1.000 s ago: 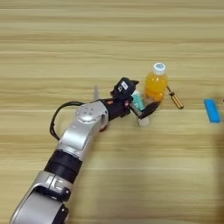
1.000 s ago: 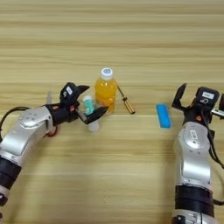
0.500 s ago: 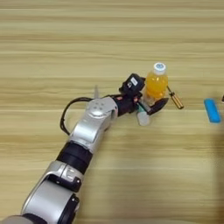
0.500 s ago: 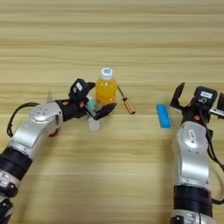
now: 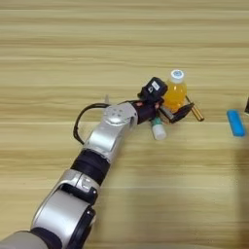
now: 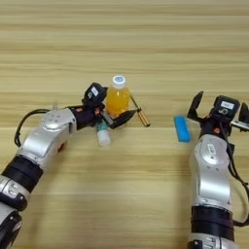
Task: Move the objects on the table
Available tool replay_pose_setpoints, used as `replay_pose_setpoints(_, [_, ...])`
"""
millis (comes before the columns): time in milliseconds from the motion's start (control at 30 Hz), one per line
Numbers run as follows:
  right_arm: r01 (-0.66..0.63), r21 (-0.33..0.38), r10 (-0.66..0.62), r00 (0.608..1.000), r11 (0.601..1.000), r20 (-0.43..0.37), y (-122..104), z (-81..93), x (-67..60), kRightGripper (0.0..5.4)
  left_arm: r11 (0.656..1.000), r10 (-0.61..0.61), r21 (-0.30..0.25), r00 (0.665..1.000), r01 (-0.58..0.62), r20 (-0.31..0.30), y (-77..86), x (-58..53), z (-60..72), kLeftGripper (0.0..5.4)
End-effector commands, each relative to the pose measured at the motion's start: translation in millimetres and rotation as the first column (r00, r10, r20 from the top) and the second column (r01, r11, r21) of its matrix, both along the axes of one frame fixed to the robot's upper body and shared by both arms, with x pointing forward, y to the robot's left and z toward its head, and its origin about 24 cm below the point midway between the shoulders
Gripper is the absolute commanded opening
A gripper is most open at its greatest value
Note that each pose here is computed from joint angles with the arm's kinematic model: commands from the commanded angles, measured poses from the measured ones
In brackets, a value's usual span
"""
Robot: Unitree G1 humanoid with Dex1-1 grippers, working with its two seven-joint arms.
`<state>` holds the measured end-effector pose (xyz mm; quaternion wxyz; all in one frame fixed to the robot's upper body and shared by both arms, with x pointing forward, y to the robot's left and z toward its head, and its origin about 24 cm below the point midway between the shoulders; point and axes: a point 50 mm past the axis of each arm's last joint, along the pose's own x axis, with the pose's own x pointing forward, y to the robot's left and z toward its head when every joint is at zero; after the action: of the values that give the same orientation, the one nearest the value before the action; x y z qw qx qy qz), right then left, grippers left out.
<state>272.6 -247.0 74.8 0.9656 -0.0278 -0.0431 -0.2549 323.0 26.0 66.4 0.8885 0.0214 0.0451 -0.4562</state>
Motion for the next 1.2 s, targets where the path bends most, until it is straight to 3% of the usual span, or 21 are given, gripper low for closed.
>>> replay_pose_setpoints(33, [-0.003,0.005,0.003,1.0,1.0,0.008,1,2.4,-0.1,5.4,1.0,0.011,0.003,1.0,-0.011,0.019,-4.7,6.4,4.4,5.39])
replay_pose_setpoints(467, [-0.005,0.005,0.005,1.0,1.0,0.008,3,3.0,0.2,5.4,0.998,0.057,-0.013,0.998,-0.057,0.002,-4.0,16.3,0.1,5.39])
replay_pose_setpoints(767, [-0.006,0.007,0.006,1.0,1.0,0.007,4,3.2,0.3,5.4,0.997,0.035,-0.062,0.999,-0.036,-0.005,-5.3,16.0,1.7,4.59])
replay_pose_setpoints(1067, [-0.006,0.008,0.006,1.0,1.0,0.005,4,3.0,0.1,5.4,0.997,0.03,-0.066,1.0,-0.03,-0.007,-4.9,15.8,1.5,3.62])
replay_pose_setpoints(1200, [-0.006,0.008,0.006,1.0,1.0,0.005,4,3.1,0.0,5.4,0.996,0.036,-0.078,0.999,-0.036,-0.006,-4.1,16.2,2.9,3.49])
